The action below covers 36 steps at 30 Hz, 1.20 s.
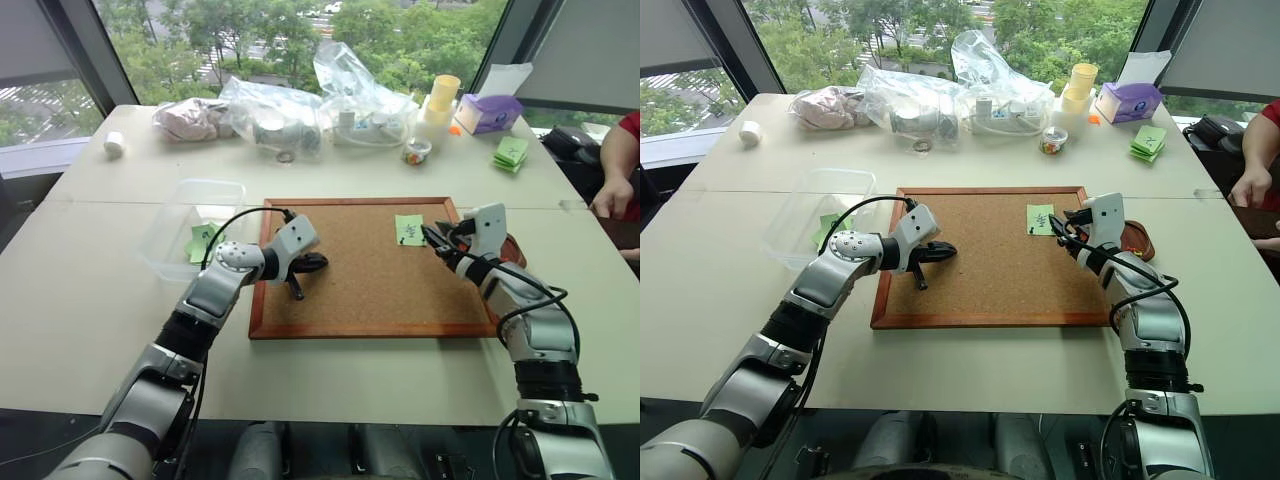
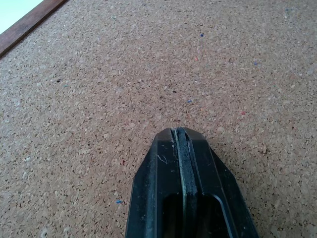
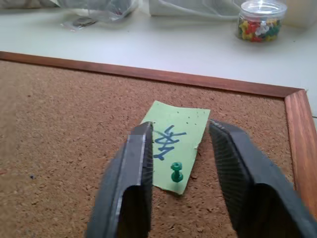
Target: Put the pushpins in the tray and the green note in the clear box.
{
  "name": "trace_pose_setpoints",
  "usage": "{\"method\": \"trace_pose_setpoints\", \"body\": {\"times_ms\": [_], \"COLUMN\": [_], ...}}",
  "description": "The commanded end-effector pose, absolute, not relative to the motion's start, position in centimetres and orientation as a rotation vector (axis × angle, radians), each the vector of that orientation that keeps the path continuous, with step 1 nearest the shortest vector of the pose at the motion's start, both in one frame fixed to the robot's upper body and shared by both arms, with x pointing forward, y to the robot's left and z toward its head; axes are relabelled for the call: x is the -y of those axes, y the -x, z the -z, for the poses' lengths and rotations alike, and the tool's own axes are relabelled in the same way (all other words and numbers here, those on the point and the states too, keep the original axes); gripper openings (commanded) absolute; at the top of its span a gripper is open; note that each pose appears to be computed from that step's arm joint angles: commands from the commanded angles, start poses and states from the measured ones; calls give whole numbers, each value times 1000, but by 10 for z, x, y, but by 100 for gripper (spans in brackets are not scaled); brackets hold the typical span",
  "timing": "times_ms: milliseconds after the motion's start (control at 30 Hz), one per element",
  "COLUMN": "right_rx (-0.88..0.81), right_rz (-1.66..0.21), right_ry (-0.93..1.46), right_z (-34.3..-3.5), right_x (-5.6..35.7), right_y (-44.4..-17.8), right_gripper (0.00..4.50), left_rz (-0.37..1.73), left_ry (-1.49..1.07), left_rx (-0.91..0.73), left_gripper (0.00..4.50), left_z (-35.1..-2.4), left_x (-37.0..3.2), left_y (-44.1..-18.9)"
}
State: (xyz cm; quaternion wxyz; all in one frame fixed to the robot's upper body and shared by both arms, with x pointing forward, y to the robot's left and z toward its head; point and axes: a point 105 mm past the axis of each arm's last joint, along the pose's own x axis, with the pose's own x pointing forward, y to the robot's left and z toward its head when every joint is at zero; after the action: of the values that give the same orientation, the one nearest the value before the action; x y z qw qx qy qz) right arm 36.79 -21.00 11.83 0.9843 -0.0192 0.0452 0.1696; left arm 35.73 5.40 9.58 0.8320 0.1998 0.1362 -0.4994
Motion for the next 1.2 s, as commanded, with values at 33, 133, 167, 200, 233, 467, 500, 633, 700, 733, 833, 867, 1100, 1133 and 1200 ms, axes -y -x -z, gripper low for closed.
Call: {"method": "trace_pose_setpoints", "body": {"times_ms": [33,133,167,200,233,467,500,633,700,733,833,867,1100,1133,1200], "right_rx": [-84,-93,-94,-95,-97,-116,-117,-102,-104,-104,-97,-92,2,20,54], "right_rz": [-352,-336,-328,-323,-317,-314,-315,-313,-314,-313,-307,-304,-287,-279,-256], "right_ry": [38,21,23,24,21,10,11,20,18,18,18,17,-3,-8,-17], "right_z": [-122,-120,-119,-118,-117,-109,-109,-110,-110,-109,-110,-111,-128,-132,-139], "right_x": [207,209,211,212,213,214,214,212,212,212,214,215,219,220,222], "right_y": [-366,-367,-367,-368,-368,-369,-369,-371,-371,-371,-370,-370,-367,-367,-368], "right_gripper": [360,446,446,446,446,312,269,69,1,1,1,1,1,1,1], "left_rz": [1067,1065,1065,1066,1066,1065,1065,1063,1062,1061,1058,1058,1054,1053,1052], "left_ry": [-438,-439,-439,-439,-439,-443,-443,-446,-446,-447,-448,-448,-455,-460,-473], "left_rx": [-391,-390,-390,-390,-390,-388,-388,-387,-388,-388,-390,-390,-412,-419,-435], "left_gripper": [0,0,0,0,0,0,0,0,0,0,0,0,0,0,0], "left_z": [-70,-70,-70,-70,-70,-70,-70,-70,-70,-70,-70,-70,-66,-65,-62], "left_x": [-59,-59,-59,-59,-59,-59,-59,-59,-60,-60,-61,-61,-63,-64,-65], "left_y": [-349,-349,-349,-349,-349,-349,-349,-350,-350,-350,-350,-350,-350,-350,-349]}}
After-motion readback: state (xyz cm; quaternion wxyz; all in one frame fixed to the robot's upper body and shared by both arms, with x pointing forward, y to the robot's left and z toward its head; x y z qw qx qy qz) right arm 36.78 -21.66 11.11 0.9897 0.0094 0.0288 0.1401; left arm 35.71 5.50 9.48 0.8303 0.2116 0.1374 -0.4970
